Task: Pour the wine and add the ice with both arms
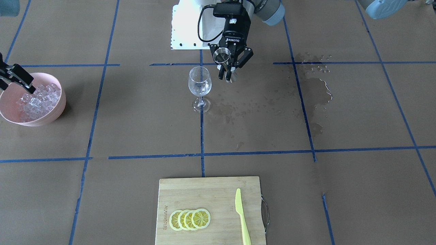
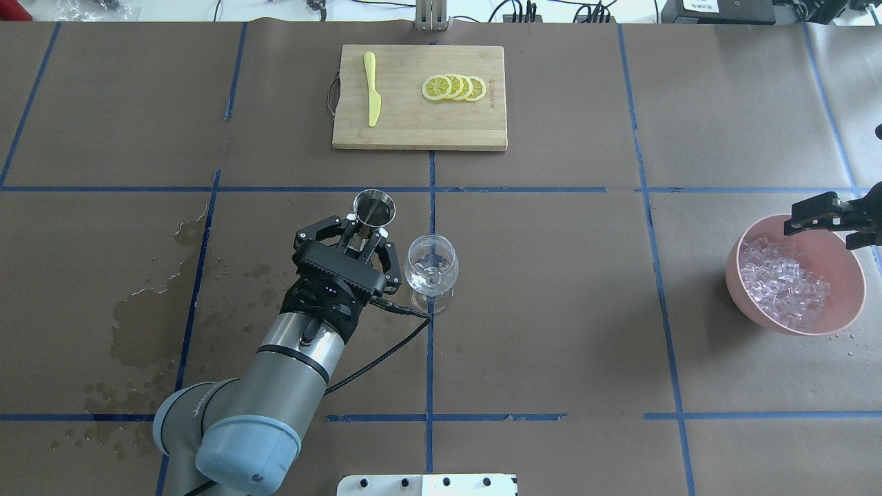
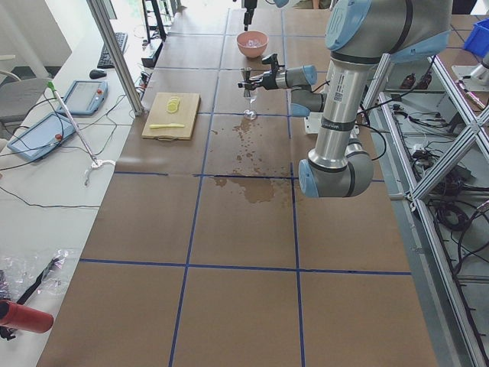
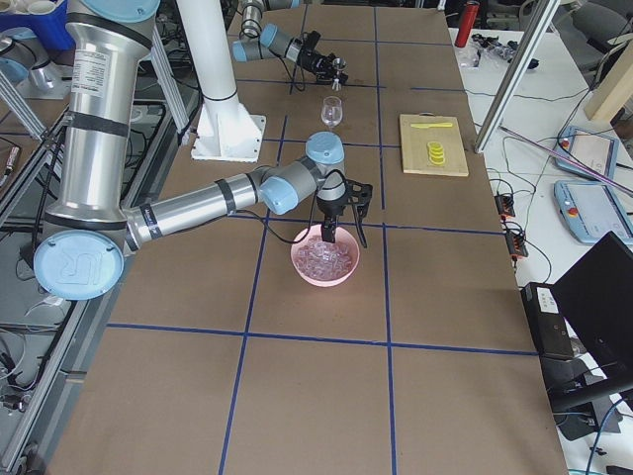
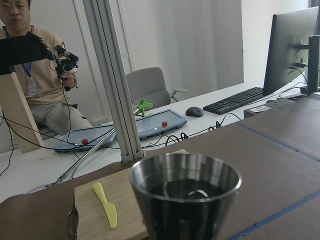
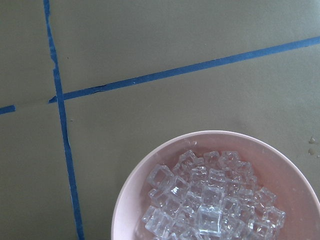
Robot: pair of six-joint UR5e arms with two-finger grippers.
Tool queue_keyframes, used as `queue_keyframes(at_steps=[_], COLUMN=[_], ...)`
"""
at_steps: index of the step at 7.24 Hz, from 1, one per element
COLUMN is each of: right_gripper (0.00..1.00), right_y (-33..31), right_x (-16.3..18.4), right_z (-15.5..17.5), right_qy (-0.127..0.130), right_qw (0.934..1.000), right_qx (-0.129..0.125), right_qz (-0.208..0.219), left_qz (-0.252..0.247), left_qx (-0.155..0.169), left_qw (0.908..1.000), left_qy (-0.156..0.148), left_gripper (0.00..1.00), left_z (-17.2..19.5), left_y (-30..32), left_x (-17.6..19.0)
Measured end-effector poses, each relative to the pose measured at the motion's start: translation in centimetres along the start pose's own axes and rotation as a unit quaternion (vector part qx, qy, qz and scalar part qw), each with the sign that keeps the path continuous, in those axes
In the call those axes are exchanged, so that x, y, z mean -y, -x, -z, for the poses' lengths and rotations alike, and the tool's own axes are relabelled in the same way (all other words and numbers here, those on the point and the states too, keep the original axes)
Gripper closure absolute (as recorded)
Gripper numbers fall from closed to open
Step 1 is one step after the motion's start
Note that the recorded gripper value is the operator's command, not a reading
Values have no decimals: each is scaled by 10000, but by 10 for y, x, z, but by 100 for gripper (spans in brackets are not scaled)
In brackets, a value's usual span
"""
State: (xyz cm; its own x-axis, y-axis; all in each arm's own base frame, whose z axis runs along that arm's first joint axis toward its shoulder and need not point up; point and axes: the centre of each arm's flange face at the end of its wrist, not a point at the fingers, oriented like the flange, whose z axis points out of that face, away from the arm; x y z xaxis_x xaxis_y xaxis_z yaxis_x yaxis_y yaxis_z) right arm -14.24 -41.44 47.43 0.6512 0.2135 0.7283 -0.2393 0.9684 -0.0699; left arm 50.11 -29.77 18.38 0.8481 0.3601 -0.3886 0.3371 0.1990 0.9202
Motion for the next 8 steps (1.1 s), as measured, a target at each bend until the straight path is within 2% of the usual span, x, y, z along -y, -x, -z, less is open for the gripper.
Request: queue_keyframes(at_steps=[1, 3, 6, 8], right_gripper=[0, 0, 0, 0], right_y=[0, -1, -1, -1], right_x=[0, 0, 2, 2], right_z=[0, -2, -3, -4], right_qy=[2, 10, 18, 18], right_qw=[10000, 10000, 10000, 10000], right_qx=[-1, -13, -15, -12], right_qz=[-1, -5, -7, -5], left_qz=[-498, -1367, -1945, -2501], left_qx=[157, 385, 440, 466], left_qw=[9986, 9898, 9798, 9670], left_qy=[-52, -130, -116, -110], left_gripper=[100, 100, 100, 100], left_z=[0, 4, 4, 4], left_y=[-1, -9, -25, -27], left_x=[-1, 1, -1, 2])
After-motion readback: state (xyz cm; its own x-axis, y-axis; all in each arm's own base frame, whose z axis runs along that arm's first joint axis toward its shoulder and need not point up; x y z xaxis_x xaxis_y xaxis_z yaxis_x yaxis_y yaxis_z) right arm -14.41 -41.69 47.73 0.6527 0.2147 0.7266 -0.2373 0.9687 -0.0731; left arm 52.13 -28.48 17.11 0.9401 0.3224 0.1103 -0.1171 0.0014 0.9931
